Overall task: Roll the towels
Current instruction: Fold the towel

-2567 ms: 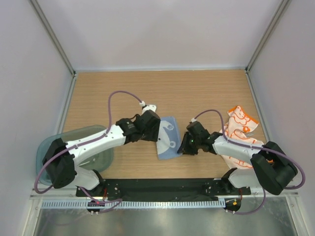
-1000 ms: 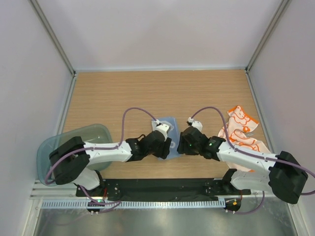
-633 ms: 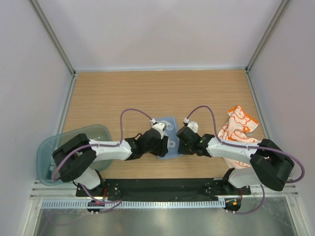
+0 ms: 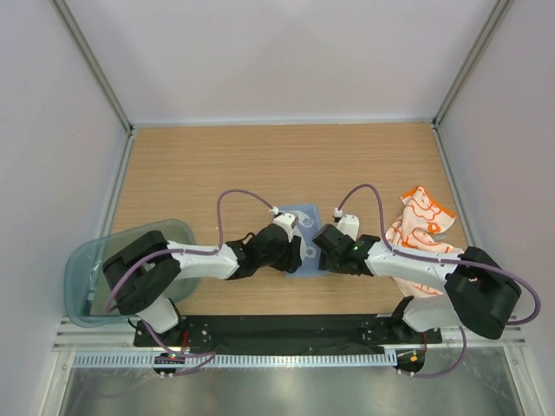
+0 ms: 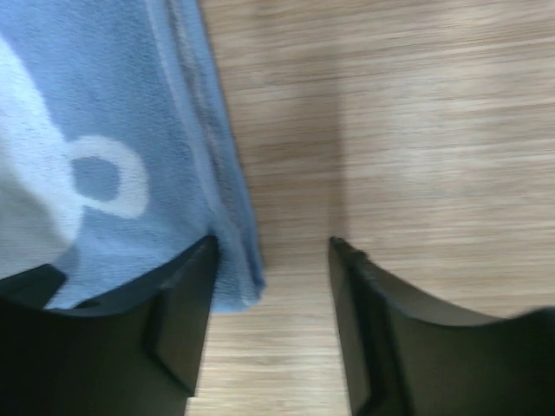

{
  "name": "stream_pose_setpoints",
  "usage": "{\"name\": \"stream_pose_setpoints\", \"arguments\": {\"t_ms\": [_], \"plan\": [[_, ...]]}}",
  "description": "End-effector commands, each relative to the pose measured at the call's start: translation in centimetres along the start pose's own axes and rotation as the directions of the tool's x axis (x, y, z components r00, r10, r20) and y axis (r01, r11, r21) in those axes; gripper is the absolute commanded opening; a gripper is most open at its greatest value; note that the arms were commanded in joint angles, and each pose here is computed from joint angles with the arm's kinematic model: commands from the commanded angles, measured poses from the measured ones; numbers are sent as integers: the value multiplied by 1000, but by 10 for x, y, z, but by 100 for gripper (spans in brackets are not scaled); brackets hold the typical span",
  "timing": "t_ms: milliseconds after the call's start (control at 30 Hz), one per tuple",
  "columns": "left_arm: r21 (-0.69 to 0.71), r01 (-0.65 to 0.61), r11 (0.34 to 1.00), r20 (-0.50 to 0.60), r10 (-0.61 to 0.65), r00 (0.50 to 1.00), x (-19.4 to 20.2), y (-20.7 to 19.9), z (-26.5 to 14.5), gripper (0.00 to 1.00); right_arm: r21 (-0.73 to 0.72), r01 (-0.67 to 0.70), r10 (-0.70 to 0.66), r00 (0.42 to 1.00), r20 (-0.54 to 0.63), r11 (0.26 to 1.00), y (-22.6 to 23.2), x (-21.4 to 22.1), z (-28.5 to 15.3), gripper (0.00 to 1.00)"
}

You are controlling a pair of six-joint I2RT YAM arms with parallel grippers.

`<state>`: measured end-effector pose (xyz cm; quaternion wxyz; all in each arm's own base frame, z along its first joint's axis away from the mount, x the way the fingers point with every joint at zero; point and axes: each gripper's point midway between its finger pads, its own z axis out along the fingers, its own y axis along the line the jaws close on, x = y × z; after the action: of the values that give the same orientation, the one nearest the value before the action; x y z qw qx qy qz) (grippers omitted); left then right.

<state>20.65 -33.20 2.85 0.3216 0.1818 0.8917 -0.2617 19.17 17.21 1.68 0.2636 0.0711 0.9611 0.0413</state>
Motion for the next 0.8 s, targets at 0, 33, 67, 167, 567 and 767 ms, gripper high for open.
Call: {"name": "stream_pose_setpoints", "arguments": {"t_ms": [0, 33, 67, 167, 567, 767], "plan": [[-59, 0, 998, -67, -4, 998, 14, 15, -2, 53, 123, 37, -44, 998, 48, 992, -28, -13, -13, 63], [-60, -3, 998, -66, -1, 998, 13, 14, -5, 53, 108, 33, -41, 997, 68, 994, -26, -19, -18, 65], [-56, -1, 998, -42, -1, 999, 4, 11, -10, 53, 103, 51, -59, 995, 81, 993, -26, -23, -21, 67], [-65, -15, 998, 4, 16, 1000, -14, 9, -23, 56, 60, 61, -68, 990, 120, 996, -18, -36, -36, 69], [-141, -72, 987, 81, 84, 993, -45, 19, -75, 67, -309, 193, -163, 979, 118, 931, 60, -15, -62, 63], [-163, -17, 987, 179, 47, 983, -60, 26, -110, 68, -317, 447, -411, 894, 177, 836, 88, 4, -73, 63]]}}
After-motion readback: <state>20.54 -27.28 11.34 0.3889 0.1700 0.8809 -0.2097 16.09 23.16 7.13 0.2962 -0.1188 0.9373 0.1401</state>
